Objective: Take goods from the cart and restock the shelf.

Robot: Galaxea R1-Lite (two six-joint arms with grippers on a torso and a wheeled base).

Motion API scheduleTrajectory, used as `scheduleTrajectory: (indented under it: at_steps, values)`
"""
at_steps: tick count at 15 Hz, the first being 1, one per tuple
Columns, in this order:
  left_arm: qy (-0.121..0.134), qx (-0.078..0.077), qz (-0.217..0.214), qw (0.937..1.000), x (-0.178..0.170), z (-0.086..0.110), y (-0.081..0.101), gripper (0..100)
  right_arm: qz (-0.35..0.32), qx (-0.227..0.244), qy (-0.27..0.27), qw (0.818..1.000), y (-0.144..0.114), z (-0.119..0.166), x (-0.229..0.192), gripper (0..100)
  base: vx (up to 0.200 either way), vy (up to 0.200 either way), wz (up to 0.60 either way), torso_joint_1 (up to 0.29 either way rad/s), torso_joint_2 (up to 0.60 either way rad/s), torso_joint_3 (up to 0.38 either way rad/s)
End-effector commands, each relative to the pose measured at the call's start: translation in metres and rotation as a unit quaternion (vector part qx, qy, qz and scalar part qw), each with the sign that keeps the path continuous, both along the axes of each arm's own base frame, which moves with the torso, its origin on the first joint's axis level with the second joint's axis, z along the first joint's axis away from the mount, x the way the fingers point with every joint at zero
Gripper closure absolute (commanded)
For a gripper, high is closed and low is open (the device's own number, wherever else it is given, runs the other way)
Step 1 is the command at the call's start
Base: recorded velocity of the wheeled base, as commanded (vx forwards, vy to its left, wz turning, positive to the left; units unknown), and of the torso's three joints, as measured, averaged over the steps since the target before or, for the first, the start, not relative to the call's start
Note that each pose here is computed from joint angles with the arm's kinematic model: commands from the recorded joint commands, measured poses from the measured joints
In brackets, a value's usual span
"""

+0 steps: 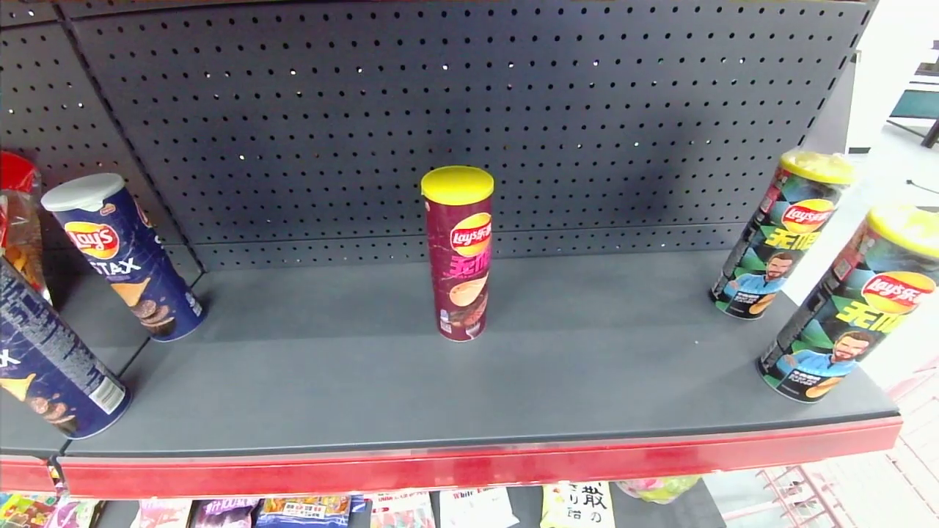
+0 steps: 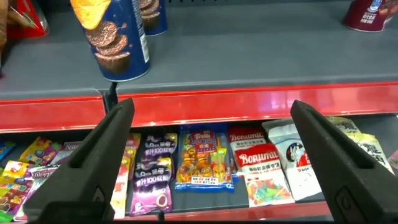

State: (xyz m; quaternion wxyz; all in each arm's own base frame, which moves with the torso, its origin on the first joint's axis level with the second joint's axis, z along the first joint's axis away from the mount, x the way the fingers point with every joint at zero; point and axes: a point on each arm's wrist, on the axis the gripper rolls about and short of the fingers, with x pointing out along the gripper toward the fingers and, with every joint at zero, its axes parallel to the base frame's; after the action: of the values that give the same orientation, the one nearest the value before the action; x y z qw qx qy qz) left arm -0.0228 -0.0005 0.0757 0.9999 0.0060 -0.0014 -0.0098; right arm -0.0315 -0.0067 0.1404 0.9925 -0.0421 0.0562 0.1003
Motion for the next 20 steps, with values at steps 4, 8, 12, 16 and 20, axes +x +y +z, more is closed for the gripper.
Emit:
scheduleTrajectory:
  at_steps: [4,8,12,16,20]
  values:
    - [-0.034,-0.010,-0.067,0.9971,-0.004,0.045,-0.002,0,0.013,0.003,-0.013,1.000,-0.002,-0.007,-0.005,100,0.000,0.000,0.00,0.000,0.00,0.000]
    - [0.032,-0.024,-0.254,0.9665,0.066,0.170,-0.016,0,0.013,0.000,0.000,1.000,-0.001,-0.009,-0.001,100,0.000,0.000,0.00,0.000,0.00,0.000]
    - [0.115,0.006,-0.405,0.9070,0.142,0.159,-0.054,0,0.010,0.000,0.001,1.000,-0.001,-0.008,-0.001,100,0.000,0.000,0.00,0.000,0.00,0.000]
    - [0.098,0.026,-0.427,0.8984,0.202,0.144,-0.085,0,0.010,-0.001,0.010,1.000,-0.001,-0.010,0.001,100,0.000,0.000,0.00,0.000,0.00,0.000]
    - [0.121,0.076,-0.411,0.9004,0.244,0.126,-0.111,0,0.010,-0.003,0.016,1.000,0.000,-0.009,0.003,100,0.000,0.000,0.00,0.000,0.00,0.000]
